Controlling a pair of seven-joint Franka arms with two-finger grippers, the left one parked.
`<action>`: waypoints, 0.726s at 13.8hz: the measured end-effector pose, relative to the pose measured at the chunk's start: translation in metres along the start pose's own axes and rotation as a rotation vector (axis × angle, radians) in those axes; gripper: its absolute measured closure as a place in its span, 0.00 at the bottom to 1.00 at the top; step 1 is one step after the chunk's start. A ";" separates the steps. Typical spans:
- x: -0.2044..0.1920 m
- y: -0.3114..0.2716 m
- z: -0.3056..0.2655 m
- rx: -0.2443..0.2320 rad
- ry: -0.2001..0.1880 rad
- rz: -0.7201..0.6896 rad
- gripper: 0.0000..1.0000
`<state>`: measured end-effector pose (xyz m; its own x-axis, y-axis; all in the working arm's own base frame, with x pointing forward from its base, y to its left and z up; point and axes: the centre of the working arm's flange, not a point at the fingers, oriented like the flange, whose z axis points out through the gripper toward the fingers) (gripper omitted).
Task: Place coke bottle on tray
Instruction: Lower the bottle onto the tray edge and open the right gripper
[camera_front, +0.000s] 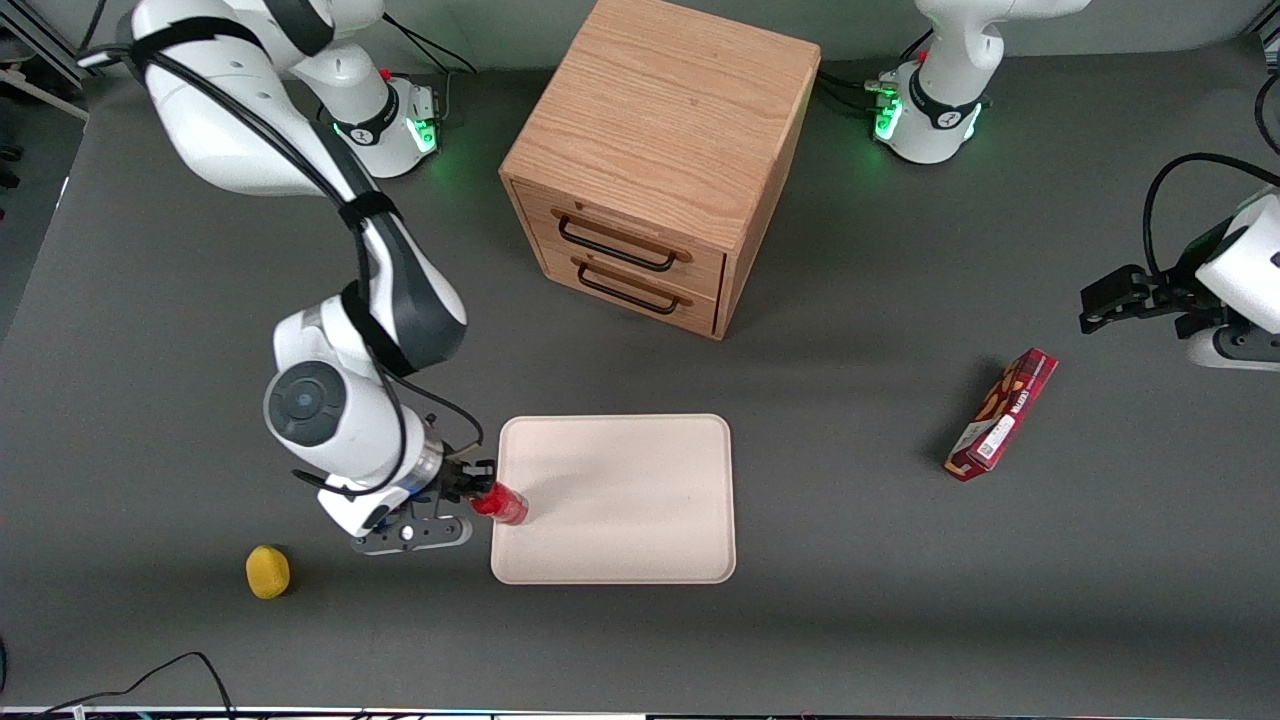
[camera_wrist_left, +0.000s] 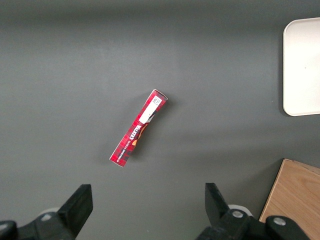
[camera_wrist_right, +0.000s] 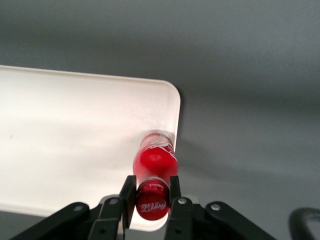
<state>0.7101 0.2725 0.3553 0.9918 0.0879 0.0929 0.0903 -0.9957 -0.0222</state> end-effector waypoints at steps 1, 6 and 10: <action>0.001 -0.008 0.003 -0.020 0.014 -0.002 0.70; 0.003 -0.020 0.010 -0.022 0.046 0.023 0.70; 0.007 -0.016 0.006 -0.023 0.059 0.031 0.32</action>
<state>0.7161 0.2897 0.3508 0.9870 0.0560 0.1507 0.0570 -0.9984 -0.0029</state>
